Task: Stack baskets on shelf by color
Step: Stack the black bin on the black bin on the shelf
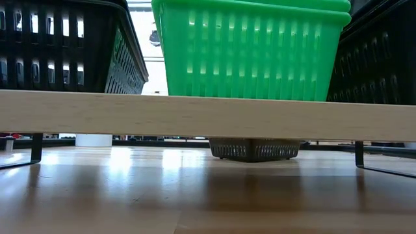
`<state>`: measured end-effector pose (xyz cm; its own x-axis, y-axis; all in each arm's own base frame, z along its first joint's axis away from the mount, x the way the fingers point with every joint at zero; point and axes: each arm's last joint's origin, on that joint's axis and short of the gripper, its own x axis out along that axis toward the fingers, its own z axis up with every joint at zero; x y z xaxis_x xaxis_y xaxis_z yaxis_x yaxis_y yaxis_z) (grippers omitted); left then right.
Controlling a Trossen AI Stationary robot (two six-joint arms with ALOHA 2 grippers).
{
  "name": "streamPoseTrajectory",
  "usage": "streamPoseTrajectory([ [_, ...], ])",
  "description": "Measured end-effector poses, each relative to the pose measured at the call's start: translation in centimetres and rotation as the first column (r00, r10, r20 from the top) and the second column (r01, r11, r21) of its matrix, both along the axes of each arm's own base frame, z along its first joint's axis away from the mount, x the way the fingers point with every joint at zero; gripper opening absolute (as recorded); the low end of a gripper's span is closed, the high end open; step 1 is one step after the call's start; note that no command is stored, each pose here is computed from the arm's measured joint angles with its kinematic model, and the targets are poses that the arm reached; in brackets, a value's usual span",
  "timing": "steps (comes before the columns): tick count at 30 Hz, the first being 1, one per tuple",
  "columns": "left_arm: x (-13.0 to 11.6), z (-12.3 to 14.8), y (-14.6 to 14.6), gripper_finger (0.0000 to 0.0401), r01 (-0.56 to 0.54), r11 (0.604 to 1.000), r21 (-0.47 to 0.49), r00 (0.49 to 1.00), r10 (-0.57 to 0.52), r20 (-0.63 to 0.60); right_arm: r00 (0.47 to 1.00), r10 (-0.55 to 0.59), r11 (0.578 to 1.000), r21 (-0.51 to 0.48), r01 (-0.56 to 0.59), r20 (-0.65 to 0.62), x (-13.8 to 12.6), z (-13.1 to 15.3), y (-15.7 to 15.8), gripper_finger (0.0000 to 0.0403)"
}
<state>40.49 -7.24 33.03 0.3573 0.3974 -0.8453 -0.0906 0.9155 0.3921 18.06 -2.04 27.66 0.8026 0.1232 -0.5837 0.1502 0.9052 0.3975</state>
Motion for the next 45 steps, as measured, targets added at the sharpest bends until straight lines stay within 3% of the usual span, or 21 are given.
streamPoseTrajectory([
  [4, 1.2, -1.3, 2.8, 0.0172, 0.051, 0.998, 0.021, 0.999, -0.051, -0.017, 0.999, 0.041, 0.999, -0.018, -0.042, -0.015, -0.5, -0.5, 1.8, 0.003],
  [9, 2.1, -4.4, 5.2, 0.0172, 0.16, 0.975, -0.152, 0.984, -0.169, -0.052, 0.994, 0.098, 0.995, -0.026, -0.1, -0.057, -1.1, -1.9, 3.7, 0.0024],
  [13, 2.3, -6.8, 5.9, 0.0172, 0.247, 0.948, -0.201, 0.96, -0.268, -0.084, 0.992, 0.111, 0.993, -0.044, -0.114, -0.067, -1.3, -2.4, 4.7, 0.0022],
  [29, 2.2, -10.6, 5.5, 0.0172, 0.521, 0.824, -0.223, 0.826, -0.553, -0.112, 0.984, 0.179, 0.983, -0.036, -0.18, -0.021, -1.3, -3.2, 6.6, 0.0021],
  [37, 2.1, -11.7, 6.0, 0.0172, 0.586, 0.784, -0.204, 0.78, -0.614, -0.121, 0.984, 0.178, 0.983, -0.039, -0.179, -0.02, -1.3, -3.2, 6.5, 0.0026],
  [41, 2.0, -11.7, 5.9, 0.0172, 0.622, 0.739, -0.258, 0.746, -0.659, -0.091, 0.984, 0.178, 0.983, -0.038, -0.179, -0.02, -1.3, -3.2, 6.5, 0.0026],
  [45, 2.0, -11.7, 5.9, 0.0172, 0.653, 0.715, -0.25, 0.718, -0.689, -0.093, 0.984, 0.178, 0.983, -0.039, -0.179, -0.02, -1.3, -3.2, 6.5, 0.0023],
])
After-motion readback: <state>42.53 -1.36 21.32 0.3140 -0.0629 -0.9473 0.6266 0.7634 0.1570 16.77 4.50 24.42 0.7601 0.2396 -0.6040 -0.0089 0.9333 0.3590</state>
